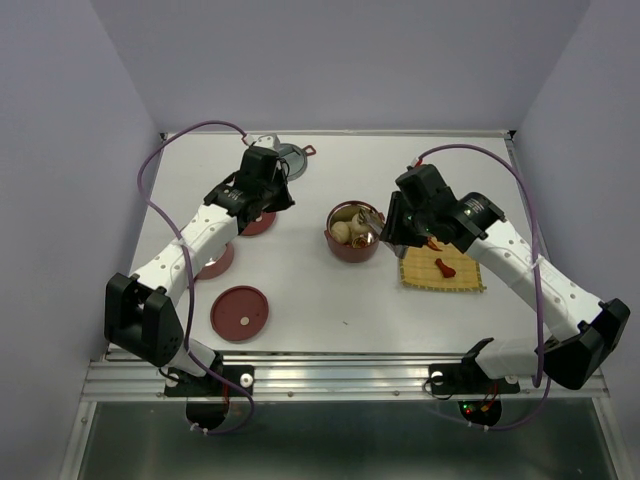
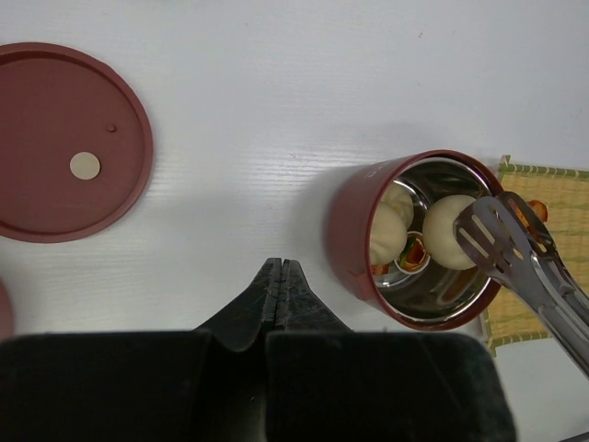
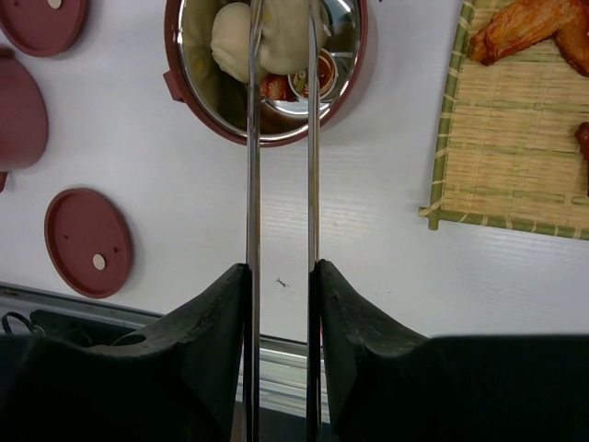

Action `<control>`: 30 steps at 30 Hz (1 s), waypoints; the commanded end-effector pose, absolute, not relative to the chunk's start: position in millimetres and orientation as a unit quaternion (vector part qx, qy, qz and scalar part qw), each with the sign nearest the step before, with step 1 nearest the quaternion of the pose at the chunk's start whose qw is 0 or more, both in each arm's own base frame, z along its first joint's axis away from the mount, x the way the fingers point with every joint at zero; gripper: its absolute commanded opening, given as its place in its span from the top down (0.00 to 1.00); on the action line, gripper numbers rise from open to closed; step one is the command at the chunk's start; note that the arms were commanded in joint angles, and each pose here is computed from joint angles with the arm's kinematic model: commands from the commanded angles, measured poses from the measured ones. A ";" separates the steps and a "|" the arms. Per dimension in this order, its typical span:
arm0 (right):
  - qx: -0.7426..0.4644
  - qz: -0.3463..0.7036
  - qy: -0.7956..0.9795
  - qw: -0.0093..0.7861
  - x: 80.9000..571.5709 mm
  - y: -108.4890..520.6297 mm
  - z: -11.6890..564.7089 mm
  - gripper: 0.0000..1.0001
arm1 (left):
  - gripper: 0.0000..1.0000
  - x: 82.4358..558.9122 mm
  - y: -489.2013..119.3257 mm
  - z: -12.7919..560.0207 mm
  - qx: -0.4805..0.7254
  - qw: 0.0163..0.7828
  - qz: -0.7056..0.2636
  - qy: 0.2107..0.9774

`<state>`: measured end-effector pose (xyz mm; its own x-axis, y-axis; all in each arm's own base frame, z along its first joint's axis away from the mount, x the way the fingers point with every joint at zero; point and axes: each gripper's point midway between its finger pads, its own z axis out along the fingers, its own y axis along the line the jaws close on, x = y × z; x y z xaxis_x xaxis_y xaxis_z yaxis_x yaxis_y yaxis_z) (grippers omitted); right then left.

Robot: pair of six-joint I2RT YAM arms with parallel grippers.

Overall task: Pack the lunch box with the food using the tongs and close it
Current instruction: Place the fake food in the packing box.

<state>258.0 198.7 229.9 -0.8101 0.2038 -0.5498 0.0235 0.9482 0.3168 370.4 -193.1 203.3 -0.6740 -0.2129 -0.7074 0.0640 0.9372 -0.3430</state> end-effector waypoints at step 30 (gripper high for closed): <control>0.053 0.182 0.922 0.337 266.8 213.0 254.5 0.52 | 1.00 370.1 -184.9 208.2 -0.047 0.412 -0.165 0.895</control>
<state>257.7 202.0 230.8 -0.8085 0.1958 -0.5550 0.0097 0.9474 0.3200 370.0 -190.6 201.8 -0.6779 -0.2133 -0.7036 0.0565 0.9391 -0.3391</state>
